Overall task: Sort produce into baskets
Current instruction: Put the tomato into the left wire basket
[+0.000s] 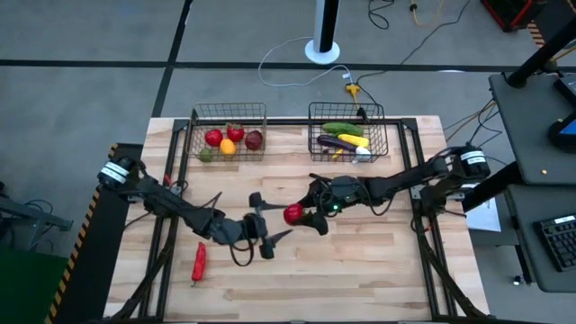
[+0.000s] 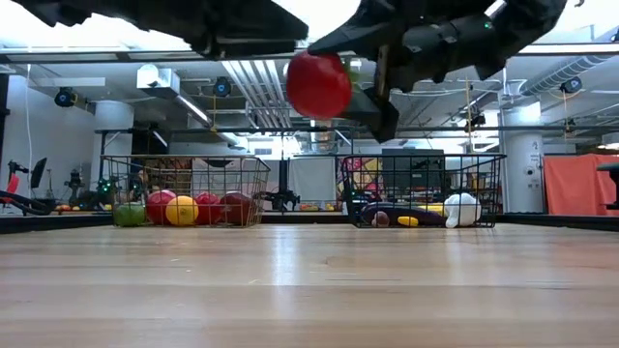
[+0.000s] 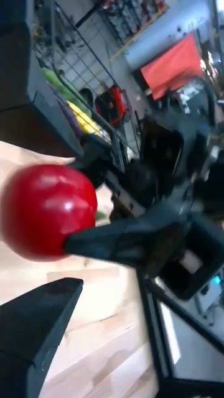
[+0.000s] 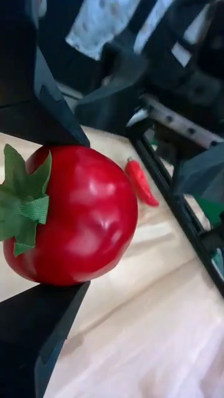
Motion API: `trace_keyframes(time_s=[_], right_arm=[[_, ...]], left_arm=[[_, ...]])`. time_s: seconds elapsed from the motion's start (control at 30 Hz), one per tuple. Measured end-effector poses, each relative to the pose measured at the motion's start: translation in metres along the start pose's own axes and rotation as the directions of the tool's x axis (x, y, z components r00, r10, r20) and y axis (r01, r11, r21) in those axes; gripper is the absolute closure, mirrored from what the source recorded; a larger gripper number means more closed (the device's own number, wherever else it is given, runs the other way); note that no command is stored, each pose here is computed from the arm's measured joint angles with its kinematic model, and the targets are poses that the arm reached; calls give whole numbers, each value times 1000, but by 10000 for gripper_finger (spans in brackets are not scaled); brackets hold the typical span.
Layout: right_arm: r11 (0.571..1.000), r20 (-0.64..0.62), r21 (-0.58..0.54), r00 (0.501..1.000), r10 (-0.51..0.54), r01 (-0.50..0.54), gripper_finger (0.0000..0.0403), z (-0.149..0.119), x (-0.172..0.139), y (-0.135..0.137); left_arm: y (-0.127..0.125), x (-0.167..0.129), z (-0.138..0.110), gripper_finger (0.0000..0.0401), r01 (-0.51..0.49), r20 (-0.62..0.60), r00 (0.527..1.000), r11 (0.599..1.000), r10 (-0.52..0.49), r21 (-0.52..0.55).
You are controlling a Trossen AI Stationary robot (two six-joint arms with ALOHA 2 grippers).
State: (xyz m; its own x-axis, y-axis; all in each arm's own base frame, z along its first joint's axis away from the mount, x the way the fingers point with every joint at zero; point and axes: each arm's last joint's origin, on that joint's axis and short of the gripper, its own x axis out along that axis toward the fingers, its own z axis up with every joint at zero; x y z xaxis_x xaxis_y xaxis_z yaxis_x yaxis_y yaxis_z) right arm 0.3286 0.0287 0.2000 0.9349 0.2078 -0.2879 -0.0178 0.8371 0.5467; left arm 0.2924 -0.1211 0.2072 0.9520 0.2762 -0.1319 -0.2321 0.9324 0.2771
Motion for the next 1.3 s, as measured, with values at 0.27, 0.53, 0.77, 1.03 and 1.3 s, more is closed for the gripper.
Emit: trace_keyframes(time_s=[0.27,0.53,0.77,1.03,1.3], right_arm=[[997,-23,-10,997,78,-78,85,13,21,5],[995,-65,-14,993,97,-98,85,20,31,8],[992,-94,-45,989,117,-122,82,27,33,12],[988,-171,-74,978,121,-135,51,36,34,18],[977,-205,-171,975,90,-126,46,63,26,32]], left_arm=[[-12,14,-3,71,-65,-37,997,997,67,46],[-16,10,-5,74,-89,-61,994,994,93,64],[-21,4,-5,91,-100,-69,992,994,103,49],[-25,0,-6,103,-86,-74,994,996,84,-26],[-36,-16,-8,118,-83,-41,996,986,78,-142]])
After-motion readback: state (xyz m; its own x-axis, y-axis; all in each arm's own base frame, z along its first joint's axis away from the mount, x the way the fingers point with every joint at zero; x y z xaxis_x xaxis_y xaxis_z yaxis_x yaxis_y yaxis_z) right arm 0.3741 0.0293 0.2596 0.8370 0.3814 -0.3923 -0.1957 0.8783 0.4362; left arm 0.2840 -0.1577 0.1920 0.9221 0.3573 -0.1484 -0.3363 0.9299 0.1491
